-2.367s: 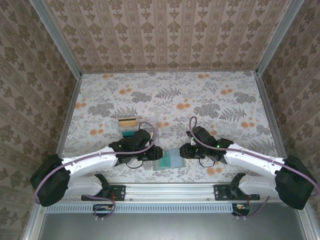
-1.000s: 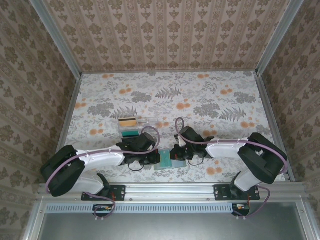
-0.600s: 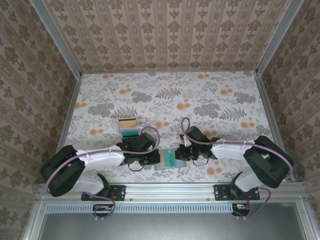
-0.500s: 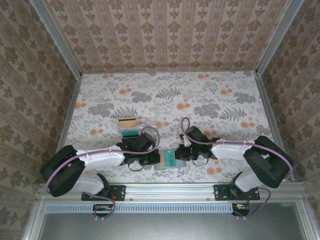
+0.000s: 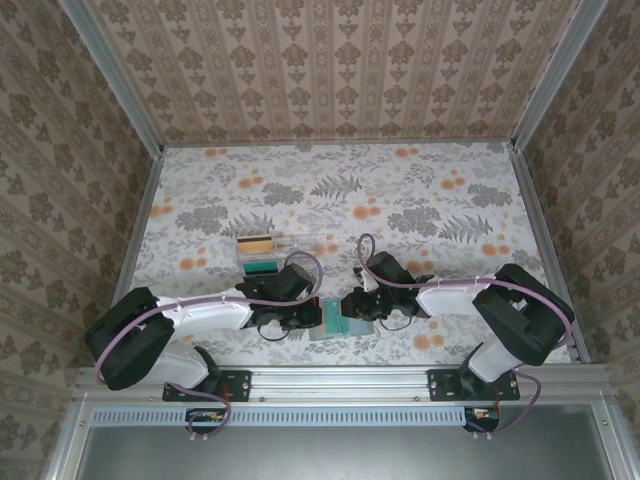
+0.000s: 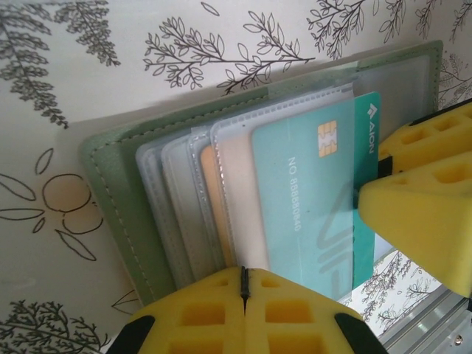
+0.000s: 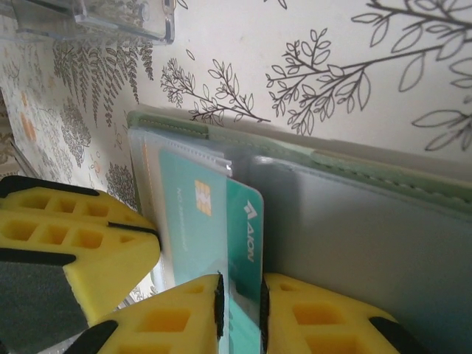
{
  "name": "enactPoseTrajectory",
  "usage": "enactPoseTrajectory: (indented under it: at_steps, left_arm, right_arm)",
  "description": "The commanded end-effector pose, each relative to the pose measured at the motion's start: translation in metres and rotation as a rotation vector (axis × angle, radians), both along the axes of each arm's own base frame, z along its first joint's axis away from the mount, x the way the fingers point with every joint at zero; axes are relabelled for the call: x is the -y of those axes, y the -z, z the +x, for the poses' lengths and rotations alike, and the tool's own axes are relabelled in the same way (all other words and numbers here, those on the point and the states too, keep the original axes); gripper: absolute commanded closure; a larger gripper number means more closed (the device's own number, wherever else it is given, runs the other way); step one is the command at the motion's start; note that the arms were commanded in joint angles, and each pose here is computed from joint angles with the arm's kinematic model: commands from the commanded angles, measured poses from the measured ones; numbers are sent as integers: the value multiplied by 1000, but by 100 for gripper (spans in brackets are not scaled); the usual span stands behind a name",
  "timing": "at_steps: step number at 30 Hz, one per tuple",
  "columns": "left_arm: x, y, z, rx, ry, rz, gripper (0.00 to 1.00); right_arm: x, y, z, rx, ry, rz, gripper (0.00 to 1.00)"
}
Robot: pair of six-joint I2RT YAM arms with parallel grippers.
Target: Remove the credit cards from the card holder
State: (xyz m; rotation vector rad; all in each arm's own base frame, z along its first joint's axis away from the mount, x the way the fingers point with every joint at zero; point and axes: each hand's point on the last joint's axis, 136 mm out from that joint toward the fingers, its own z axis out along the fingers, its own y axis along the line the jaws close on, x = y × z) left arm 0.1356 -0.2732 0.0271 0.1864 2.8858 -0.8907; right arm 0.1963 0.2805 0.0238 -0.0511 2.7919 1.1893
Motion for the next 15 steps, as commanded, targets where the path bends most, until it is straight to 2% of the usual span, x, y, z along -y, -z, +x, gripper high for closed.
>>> enactPoseTrajectory:
  at_steps: [1,4,15]
  left_arm:
    - [-18,20,-11,-58,2,99,100]
    - [-19,20,-11,-59,2,103,100]
    - [-29,21,-9,-65,-6,115,100]
  right_arm:
    - [-5,-1,0,-16,-5,29,84]
    - [4,5,-1,-18,7,-15,96]
    - [53,4,-4,-29,48,-59,96]
